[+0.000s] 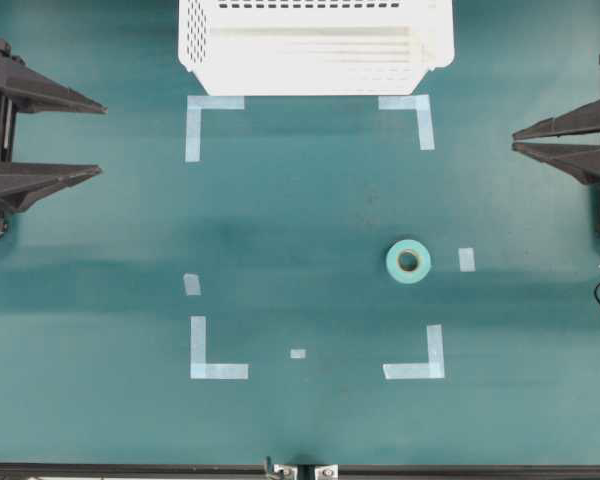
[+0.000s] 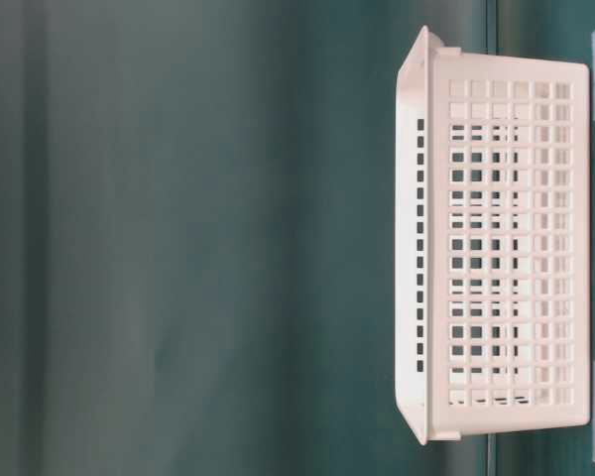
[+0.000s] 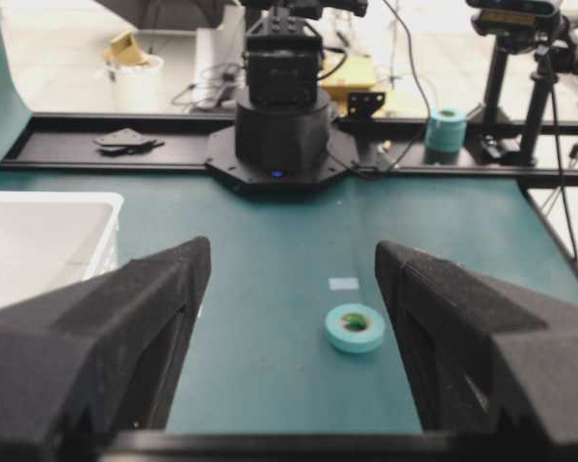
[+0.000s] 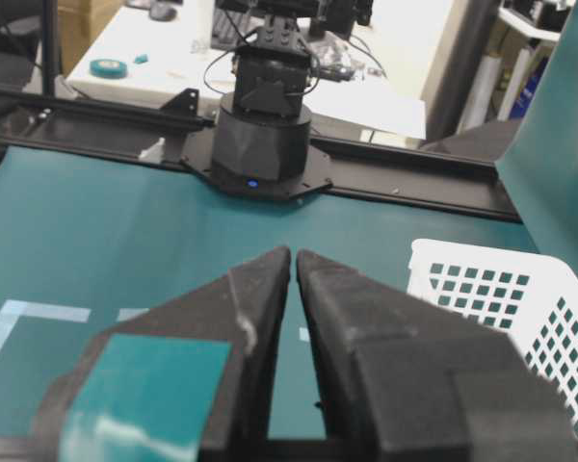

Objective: Put the tape into the white basket.
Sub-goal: 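Open the right gripper and start moving it toward the teal tape roll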

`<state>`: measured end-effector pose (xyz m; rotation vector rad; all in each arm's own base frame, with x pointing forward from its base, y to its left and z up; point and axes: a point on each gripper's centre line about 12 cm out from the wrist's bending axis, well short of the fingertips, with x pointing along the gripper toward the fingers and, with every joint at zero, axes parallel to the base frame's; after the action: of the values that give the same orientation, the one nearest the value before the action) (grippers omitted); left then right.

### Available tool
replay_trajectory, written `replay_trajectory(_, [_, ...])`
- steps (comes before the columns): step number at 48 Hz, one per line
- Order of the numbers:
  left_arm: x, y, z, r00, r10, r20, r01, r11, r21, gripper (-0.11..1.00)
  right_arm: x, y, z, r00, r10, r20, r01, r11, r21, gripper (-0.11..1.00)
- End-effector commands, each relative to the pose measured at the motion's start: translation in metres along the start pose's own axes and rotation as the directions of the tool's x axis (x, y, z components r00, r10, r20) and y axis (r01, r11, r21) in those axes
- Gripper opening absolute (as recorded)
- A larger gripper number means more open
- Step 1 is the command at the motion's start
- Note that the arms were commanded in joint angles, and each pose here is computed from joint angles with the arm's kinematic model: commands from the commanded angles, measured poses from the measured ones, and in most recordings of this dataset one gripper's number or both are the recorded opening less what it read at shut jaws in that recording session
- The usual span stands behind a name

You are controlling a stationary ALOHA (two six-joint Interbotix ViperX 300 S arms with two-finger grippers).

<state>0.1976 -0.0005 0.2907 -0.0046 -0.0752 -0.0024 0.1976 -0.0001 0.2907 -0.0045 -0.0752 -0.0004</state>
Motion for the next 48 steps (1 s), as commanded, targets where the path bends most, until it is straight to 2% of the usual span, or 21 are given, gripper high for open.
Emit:
replay_trajectory(1, [0.004,0.005,0.006,0.999,0.029,0.02,-0.029,0.999,-0.032,0.24,0.004,-0.002,0.004,1.0,-0.008,0.005,0.008,1.0,-0.002,0.24])
replay_trajectory(3, [0.003,0.006,0.003,0.999,0.032,0.012,-0.031,0.999,-0.032,0.22,0.005,-0.002,0.001,1.0,-0.012,-0.009,0.012,1.0,-0.005,0.22])
replay_trajectory(6, [0.002,0.007,-0.001,0.999,0.038,0.005,-0.038,0.999,-0.032,0.09,0.008,-0.004,-0.006,0.999,-0.019,-0.045,0.019,1.0,-0.006,0.08])
replay_trajectory(9, [0.002,0.008,-0.003,0.999,0.041,0.002,-0.041,0.999,-0.031,-0.01,0.012,-0.005,-0.01,0.997,-0.022,-0.074,0.022,1.0,-0.006,0.01])
replay_trajectory(15, [0.002,0.007,-0.003,0.999,0.041,-0.001,-0.041,0.999,-0.031,-0.1,0.02,-0.007,-0.014,0.994,-0.033,-0.103,0.032,0.999,-0.008,0.0])
replay_trajectory(23, [-0.003,0.007,-0.02,0.997,0.039,-0.067,-0.042,0.998,-0.039,-0.11,0.021,-0.01,-0.016,0.995,-0.043,-0.095,0.042,0.999,-0.009,0.01])
replay_trajectory(26, [-0.006,0.005,-0.02,0.997,0.031,-0.064,-0.034,0.998,-0.047,-0.11,0.019,-0.01,-0.018,0.994,-0.044,-0.098,0.043,0.999,-0.003,0.09])
replay_trajectory(29, [-0.009,0.004,-0.015,0.999,0.025,-0.037,-0.027,0.998,-0.054,-0.11,0.018,-0.01,-0.019,0.994,-0.044,-0.103,0.044,0.999,-0.002,0.22])
replay_trajectory(34, [-0.014,0.004,-0.015,0.999,0.025,-0.023,-0.025,0.999,-0.034,-0.11,0.017,-0.01,-0.02,0.991,-0.044,-0.124,0.044,0.999,0.0,0.53])
replay_trajectory(37, [-0.019,0.004,-0.026,0.999,0.024,-0.048,-0.026,0.999,-0.031,-0.11,0.016,-0.01,-0.02,0.989,-0.044,-0.142,0.044,0.999,-0.002,0.73])
replay_trajectory(40, [-0.023,0.004,-0.038,0.996,0.022,-0.081,-0.026,0.999,-0.039,-0.11,0.014,-0.009,-0.022,0.986,-0.044,-0.164,0.044,0.999,-0.002,0.88])
replay_trajectory(43, [-0.027,0.003,-0.048,0.993,0.02,-0.113,-0.025,0.999,-0.043,-0.11,0.013,-0.009,-0.023,0.982,-0.044,-0.186,0.044,0.999,-0.002,0.97])
replay_trajectory(48, [-0.032,0.004,-0.059,0.99,0.022,-0.142,-0.028,0.999,-0.044,-0.11,0.009,-0.009,-0.022,0.976,-0.042,-0.215,0.043,0.999,0.0,0.98])
